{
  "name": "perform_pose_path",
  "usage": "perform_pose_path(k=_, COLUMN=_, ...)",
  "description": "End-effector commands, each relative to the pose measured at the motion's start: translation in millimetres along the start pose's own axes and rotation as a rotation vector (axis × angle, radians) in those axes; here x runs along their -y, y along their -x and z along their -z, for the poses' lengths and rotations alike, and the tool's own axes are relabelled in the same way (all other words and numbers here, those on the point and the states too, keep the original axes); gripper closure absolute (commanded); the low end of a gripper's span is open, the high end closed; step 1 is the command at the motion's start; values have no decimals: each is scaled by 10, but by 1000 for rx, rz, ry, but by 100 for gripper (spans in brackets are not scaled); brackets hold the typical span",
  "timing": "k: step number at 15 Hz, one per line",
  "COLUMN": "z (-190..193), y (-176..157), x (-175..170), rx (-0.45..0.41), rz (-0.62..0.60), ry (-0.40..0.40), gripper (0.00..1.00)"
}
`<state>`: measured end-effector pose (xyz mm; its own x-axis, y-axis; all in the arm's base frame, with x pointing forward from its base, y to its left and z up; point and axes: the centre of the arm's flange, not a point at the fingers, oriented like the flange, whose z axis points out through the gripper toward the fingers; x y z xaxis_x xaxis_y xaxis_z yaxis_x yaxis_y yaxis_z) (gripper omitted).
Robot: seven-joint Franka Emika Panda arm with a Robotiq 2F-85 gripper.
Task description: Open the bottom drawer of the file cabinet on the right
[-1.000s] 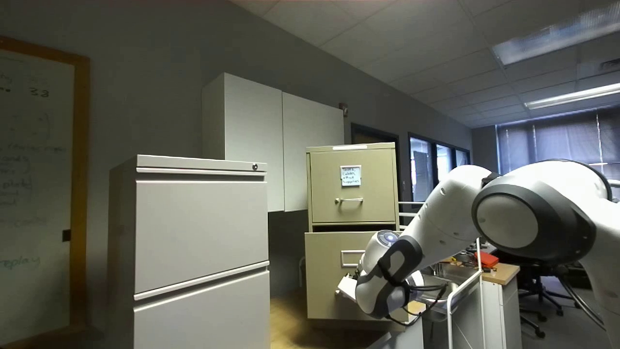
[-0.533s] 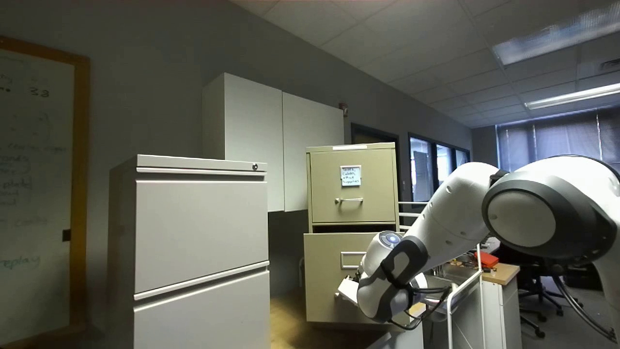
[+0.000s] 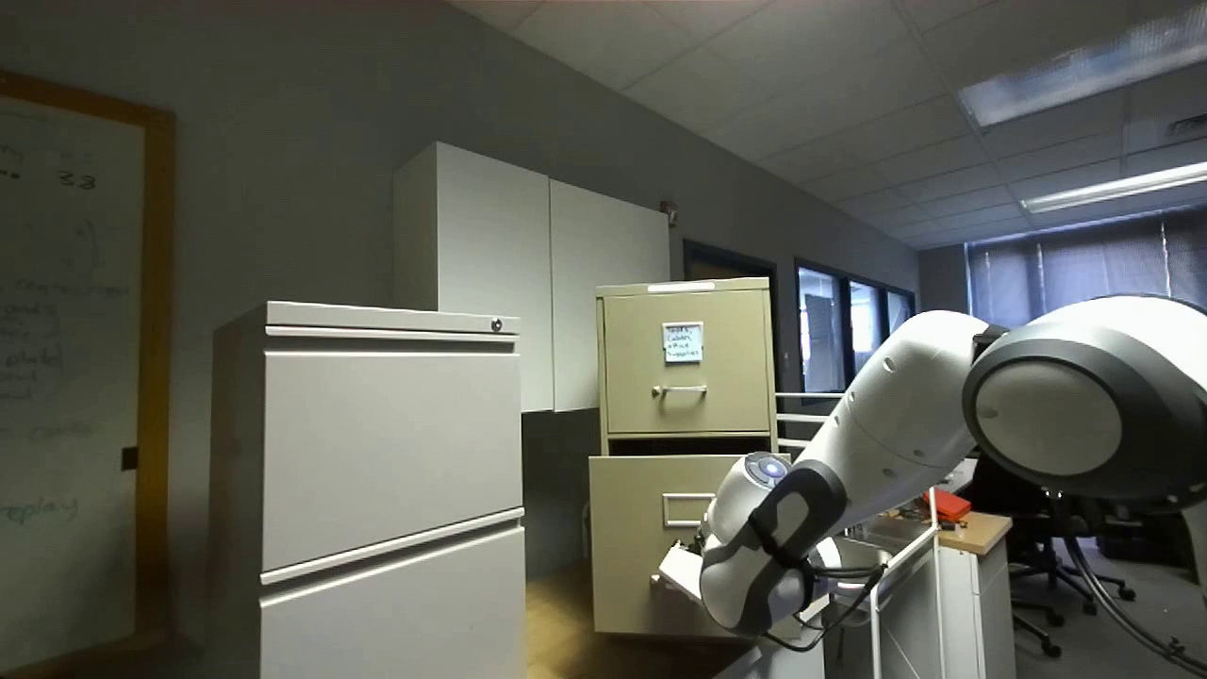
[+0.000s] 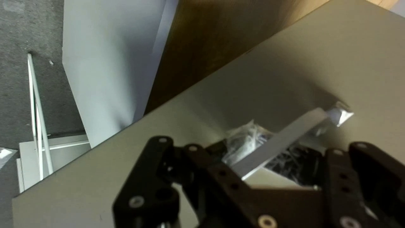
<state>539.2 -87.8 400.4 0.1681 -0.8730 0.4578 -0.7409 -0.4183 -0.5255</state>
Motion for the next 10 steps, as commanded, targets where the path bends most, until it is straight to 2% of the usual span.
perform_pose_path(k=1, z=386, y=640, x=160, rx=147, rz=24, ry=-25, gripper=98)
perform_pose_path(k=10, z=480, y=770, x=121, rx=158, rz=51, ry=-15, gripper=98)
